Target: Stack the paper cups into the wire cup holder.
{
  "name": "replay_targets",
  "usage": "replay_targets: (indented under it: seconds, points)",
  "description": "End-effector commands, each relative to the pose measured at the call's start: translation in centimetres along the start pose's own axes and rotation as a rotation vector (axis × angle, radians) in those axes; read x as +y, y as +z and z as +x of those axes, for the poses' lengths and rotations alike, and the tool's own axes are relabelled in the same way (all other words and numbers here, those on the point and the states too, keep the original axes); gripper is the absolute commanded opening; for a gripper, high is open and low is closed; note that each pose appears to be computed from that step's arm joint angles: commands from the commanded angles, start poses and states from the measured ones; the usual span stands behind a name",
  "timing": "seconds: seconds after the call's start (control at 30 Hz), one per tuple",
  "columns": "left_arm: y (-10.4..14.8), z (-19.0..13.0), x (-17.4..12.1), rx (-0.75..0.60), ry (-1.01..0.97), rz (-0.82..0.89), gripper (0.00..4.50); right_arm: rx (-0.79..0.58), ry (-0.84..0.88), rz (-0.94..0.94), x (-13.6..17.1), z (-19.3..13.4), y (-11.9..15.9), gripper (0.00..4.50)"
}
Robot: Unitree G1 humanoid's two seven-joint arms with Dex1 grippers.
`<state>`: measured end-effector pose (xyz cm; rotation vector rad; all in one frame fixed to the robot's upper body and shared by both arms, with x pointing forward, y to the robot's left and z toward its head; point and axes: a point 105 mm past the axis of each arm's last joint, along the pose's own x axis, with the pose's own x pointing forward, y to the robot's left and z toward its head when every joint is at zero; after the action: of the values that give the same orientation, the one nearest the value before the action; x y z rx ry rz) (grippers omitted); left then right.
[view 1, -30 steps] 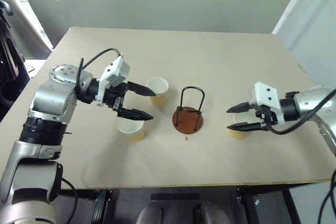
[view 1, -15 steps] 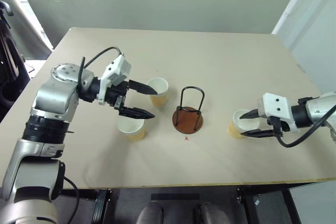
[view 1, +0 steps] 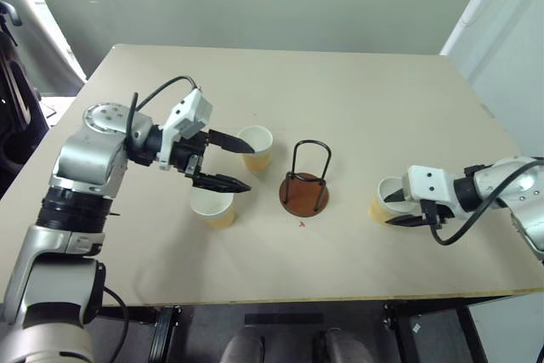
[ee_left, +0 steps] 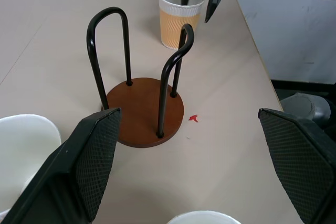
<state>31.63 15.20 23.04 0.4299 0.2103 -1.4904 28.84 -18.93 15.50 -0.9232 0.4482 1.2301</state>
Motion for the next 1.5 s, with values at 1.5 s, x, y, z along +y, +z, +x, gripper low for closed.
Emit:
replay_targets:
  seconds: [1.5]
  points:
    - [1.4,-0.9,0.9,0.009,0.017,0.069,4.50,-0.440,-0.074,-0.106,-4.1,-5.0,16.2,0.01]
